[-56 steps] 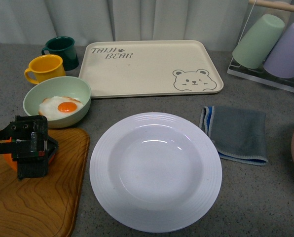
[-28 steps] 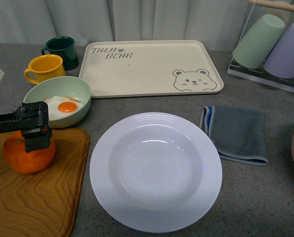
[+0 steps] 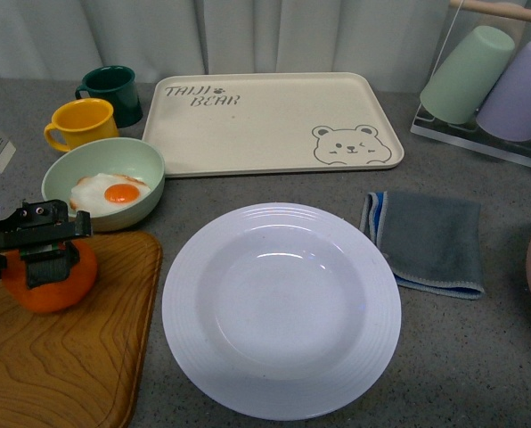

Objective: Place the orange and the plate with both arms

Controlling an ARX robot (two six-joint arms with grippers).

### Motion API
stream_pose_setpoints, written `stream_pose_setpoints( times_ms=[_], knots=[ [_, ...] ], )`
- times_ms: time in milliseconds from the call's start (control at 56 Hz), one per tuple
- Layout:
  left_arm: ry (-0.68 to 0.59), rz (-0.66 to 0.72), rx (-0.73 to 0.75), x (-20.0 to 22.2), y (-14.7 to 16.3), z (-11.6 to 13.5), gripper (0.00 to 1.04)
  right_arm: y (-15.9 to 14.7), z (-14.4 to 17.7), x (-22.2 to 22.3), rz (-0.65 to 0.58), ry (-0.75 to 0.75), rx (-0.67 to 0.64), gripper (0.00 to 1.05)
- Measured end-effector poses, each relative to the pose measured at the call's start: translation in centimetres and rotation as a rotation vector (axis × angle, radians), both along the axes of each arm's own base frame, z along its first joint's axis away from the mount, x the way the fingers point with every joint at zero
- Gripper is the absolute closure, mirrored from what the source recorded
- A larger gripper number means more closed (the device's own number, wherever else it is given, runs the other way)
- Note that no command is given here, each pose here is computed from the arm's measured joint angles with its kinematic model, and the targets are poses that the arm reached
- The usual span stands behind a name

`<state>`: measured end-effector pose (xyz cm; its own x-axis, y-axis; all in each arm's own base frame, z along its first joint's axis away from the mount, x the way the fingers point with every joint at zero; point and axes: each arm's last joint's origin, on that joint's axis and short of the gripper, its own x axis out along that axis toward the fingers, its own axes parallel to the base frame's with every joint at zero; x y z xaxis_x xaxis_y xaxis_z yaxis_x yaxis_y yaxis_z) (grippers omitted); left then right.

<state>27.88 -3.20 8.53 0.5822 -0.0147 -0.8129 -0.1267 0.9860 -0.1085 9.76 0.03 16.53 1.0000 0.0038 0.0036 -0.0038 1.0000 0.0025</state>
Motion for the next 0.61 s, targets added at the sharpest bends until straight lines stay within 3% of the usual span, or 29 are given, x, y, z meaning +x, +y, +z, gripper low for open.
stream_pose_setpoints(
  times_ms=[161, 286, 607],
  knots=[
    [-0.078, -0.042, -0.013, -0.3, -1.2, 2.1, 0.55, 0.0, 0.0, 0.0, 0.0, 0.0, 0.0, 0.09],
    [-0.158, -0.137, -0.019, -0.9, -4.2, 3.9, 0.56, 0.0, 0.0, 0.0, 0.0, 0.0, 0.0, 0.09],
    [-0.149, -0.372, -0.037, -2.3, -12.2, 2.9, 0.57, 0.0, 0.0, 0.0, 0.0, 0.0, 0.0, 0.09]
  ],
)
